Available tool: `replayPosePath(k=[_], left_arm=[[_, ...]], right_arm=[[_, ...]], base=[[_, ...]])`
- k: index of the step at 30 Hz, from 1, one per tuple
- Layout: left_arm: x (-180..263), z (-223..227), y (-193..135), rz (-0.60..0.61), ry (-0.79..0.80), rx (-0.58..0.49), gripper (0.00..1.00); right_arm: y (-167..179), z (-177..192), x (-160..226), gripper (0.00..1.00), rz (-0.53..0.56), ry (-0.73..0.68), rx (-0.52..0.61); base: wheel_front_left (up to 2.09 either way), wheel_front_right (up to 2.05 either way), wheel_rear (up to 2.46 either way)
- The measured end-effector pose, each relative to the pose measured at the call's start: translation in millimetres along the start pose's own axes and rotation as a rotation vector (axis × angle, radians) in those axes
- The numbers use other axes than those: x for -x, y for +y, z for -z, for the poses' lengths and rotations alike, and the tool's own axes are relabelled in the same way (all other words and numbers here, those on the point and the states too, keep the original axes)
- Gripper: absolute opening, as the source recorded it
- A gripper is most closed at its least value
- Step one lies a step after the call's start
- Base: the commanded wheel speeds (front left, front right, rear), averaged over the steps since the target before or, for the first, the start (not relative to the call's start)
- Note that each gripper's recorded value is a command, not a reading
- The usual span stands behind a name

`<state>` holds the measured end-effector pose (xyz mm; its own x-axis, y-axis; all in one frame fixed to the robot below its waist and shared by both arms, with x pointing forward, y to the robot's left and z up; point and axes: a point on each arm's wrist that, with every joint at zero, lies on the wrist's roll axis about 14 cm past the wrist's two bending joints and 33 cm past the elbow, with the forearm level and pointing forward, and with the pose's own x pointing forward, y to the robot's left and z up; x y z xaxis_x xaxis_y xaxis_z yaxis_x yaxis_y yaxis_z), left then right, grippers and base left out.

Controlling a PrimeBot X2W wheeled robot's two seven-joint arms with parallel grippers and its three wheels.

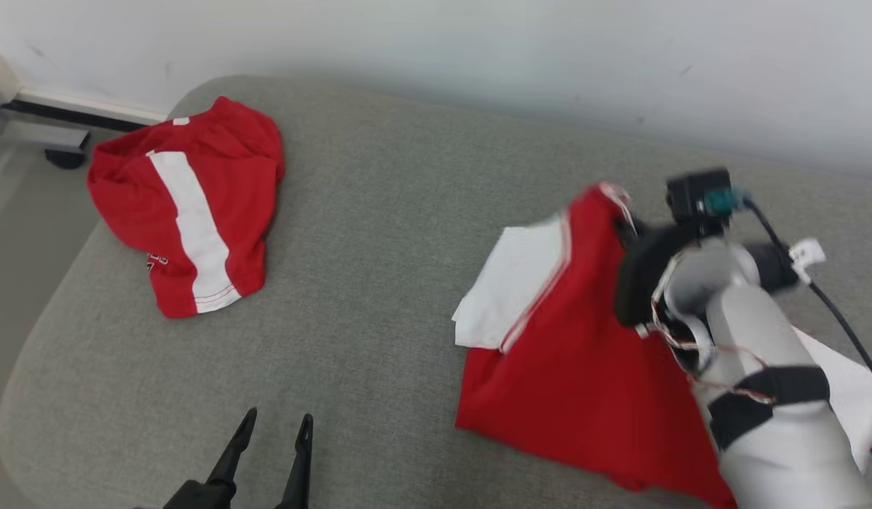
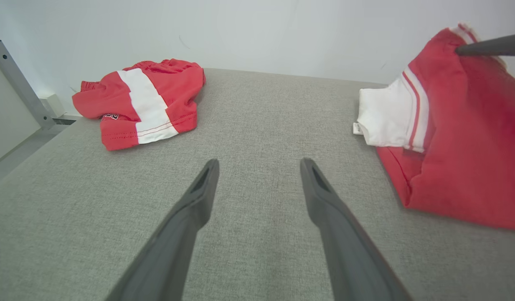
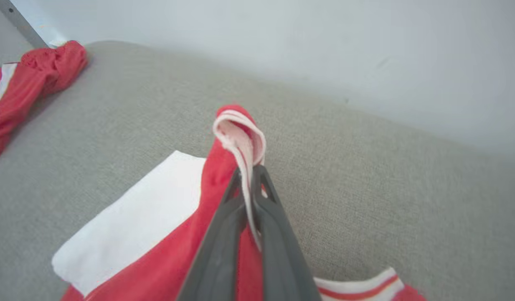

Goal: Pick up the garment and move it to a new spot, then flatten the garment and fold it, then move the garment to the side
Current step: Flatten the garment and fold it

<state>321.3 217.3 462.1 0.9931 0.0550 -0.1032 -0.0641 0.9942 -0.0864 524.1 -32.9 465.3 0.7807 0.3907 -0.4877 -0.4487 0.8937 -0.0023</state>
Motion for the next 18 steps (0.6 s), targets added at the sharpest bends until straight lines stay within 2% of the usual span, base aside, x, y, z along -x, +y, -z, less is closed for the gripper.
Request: replayPosePath(k=[2,4,6,7,9,11,13,15,17,18], left_arm=[[1,1,0,0.003,0.002,-0.003,1.00],[0,0,-3,0.016,-0.002,-0.005,1.00],[-1,-4,-6,0.031,-0.016,-0.005,1.00],[0,-5,-12,0.046,-0.023,-0.002,1.00],[0,-7,-18,0.063,-0.026,0.002,1.00],[-1,-11,-25,0.082,-0.039,0.005,1.00],[-1,-13,-29,0.097,-0.045,0.007,1.00],[-1,-13,-34,0.113,-0.042,0.009,1.00],[-2,-15,-39,0.133,-0.046,0.010,1.00],[-3,-15,-43,0.145,-0.044,0.008,1.00]], right_arm=[[11,-41,8,0.00,-0.028,-0.130,0.010],[6,-85,24,0.00,-0.020,-0.275,0.021],[-11,-120,47,0.00,0.023,-0.391,0.040],[-35,-140,72,0.00,0.090,-0.467,0.050],[-63,-148,99,0.00,0.176,-0.516,0.062],[-97,-140,127,0.00,0.281,-0.522,0.062],[-136,-112,155,0.00,0.409,-0.473,0.053],[-162,-63,175,0.00,0.503,-0.356,0.023],[-171,-4,186,0.00,0.544,-0.216,-0.055],[-172,23,191,0.80,0.559,-0.156,-0.087]], base=[[0.00,0.00,0.00],[0.00,0.00,0.00],[0.00,0.00,0.00],[0.00,0.00,0.00],[0.00,0.00,0.00],[0.00,0.00,0.00],[0.00,0.00,0.00],[0.00,0.00,0.00],[0.00,0.00,0.00],[0.00,0.00,0.00]])
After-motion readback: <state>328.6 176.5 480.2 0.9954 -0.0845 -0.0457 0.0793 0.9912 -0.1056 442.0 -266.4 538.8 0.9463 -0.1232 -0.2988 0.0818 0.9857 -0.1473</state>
